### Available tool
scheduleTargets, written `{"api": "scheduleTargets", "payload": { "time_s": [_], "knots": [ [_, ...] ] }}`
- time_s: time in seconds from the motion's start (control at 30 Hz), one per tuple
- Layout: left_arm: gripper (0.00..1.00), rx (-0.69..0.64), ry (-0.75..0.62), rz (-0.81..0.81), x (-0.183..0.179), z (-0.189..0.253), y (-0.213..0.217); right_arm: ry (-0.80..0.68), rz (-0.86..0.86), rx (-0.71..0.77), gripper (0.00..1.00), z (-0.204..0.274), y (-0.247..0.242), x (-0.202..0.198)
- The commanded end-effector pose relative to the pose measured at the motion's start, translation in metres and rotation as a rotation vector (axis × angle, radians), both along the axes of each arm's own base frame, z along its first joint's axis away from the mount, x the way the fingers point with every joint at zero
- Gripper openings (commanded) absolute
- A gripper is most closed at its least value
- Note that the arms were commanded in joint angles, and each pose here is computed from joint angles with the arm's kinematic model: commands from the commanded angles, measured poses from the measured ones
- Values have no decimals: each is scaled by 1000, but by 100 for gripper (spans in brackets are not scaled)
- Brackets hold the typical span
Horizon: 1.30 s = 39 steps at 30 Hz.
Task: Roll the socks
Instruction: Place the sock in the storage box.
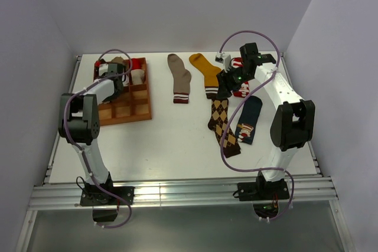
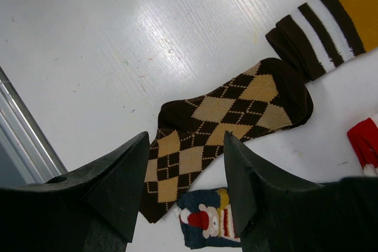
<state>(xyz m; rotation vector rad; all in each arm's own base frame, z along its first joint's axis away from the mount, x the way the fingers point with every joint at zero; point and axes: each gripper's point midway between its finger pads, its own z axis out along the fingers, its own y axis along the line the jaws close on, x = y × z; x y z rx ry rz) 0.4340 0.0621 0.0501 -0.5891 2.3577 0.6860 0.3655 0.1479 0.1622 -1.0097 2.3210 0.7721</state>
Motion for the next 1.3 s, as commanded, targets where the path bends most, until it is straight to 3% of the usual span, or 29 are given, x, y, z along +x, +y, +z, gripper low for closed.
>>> {"api": "scheduleTargets", "payload": {
  "time_s": [0.0,0.4,0.93,1.13,1.27],
  "knots": [
    [0,-249,119,-69,-32,-38,-31,-4,7,19,61,3,1,-1],
    [0,-363,208,92,-51,-66,7,2,6,14,61,2,0,-2],
    [0,-256,214,208,-33,-50,67,25,5,8,61,-7,2,1],
    [1,-277,200,194,-30,-42,66,25,0,-2,61,-9,1,1],
    [25,-306,162,186,-30,-34,61,25,-5,-10,61,-11,0,2]
  ]
}}
